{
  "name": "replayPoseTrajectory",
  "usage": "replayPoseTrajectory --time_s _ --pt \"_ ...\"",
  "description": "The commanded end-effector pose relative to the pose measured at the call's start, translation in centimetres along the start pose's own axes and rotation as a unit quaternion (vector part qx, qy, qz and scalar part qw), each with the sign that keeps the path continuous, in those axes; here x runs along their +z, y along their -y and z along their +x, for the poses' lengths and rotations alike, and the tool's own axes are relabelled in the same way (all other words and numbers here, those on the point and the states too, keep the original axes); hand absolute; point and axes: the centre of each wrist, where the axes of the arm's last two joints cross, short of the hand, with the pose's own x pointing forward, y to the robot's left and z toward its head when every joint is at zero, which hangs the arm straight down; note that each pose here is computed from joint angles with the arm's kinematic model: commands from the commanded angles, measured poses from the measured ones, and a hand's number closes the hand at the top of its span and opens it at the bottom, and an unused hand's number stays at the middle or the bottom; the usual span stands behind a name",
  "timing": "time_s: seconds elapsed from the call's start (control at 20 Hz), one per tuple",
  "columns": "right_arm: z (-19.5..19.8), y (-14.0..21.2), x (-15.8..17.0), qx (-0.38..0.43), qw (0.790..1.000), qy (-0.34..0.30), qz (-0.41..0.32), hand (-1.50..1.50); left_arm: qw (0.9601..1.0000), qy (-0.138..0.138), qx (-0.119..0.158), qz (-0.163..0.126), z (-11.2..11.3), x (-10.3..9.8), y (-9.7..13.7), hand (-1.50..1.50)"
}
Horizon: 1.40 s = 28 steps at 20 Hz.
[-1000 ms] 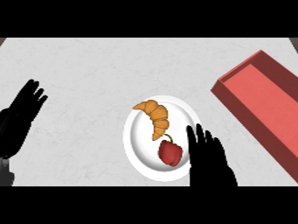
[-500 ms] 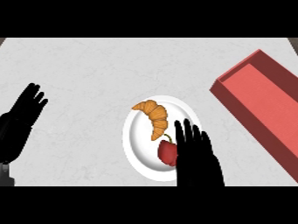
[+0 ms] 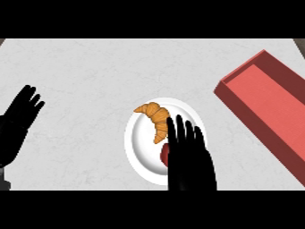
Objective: Pick the bell pepper from the plate and place it in the cardboard box
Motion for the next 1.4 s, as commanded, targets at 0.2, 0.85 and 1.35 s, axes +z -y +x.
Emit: replayPoseTrajectory --time_s 0.2,0.85,1.35 --pt "1.9 0.0 -1.5 0.042 0.993 -0.112 0.008 -1.5 1.0 -0.007 0.0 -0.004 -1.6 -0.1 0.5 0.0" --pt "1.8 -3.0 -2.9 0.059 0.987 -0.147 0.033 -1.5 1.0 0.003 0.002 -0.001 -0.5 -0.4 0.5 0.0" --pt "1.8 -2.5 -4.0 0.063 0.985 -0.149 0.056 -1.5 1.0 -0.006 0.0 0.001 -0.9 -0.6 0.1 0.0"
